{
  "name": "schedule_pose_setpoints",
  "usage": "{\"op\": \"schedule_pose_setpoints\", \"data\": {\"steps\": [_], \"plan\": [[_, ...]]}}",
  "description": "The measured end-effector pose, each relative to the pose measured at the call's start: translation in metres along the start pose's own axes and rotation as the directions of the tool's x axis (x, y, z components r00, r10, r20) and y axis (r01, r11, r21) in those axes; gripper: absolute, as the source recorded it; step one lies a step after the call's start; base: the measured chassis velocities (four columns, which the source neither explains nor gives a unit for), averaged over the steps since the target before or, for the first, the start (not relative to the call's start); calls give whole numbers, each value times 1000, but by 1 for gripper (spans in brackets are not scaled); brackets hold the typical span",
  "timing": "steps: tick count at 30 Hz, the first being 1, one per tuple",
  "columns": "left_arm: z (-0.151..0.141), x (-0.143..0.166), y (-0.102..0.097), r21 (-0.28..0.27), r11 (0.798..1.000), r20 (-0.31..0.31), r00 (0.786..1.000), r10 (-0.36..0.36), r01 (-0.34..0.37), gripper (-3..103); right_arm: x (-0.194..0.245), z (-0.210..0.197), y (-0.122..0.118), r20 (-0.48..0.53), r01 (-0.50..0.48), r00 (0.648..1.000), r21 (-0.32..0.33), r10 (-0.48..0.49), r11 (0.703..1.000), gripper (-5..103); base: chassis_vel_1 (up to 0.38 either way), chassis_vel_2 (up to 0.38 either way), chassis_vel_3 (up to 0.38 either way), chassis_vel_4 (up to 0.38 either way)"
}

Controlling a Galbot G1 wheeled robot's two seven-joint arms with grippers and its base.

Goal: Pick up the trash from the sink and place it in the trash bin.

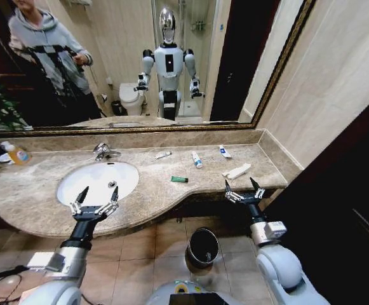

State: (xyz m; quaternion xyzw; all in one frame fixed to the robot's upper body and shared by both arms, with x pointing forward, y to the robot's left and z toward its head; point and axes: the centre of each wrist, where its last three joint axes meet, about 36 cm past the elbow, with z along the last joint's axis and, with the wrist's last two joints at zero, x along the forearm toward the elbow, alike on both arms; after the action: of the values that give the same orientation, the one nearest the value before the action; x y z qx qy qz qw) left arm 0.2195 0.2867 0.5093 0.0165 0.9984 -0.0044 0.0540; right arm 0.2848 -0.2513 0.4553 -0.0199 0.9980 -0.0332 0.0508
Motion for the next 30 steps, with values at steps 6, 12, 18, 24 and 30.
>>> {"op": "schedule_pose_setpoints", "data": {"steps": [6,12,18,24,30], "plan": [[0,0,0,0,1000,0,1000,0,0,100,2,1,1,-6,-1,1000,0,1,1000,100,0,0,0,0],[0,0,0,0,1000,0,1000,0,0,100,1,1,0,-13,-7,1000,3,7,1000,100,0,0,0,0],[0,0,0,0,1000,0,1000,0,0,100,0,-1,0,-11,-8,1000,1,8,1000,100,0,0,0,0],[0,0,0,0,1000,0,1000,0,0,100,-4,-2,-1,-15,-9,1000,-4,9,1000,100,0,0,0,0],[0,0,0,0,1000,0,1000,0,0,100,-17,-1,-3,-78,-29,997,-23,27,999,100,0,0,0,0]]}}
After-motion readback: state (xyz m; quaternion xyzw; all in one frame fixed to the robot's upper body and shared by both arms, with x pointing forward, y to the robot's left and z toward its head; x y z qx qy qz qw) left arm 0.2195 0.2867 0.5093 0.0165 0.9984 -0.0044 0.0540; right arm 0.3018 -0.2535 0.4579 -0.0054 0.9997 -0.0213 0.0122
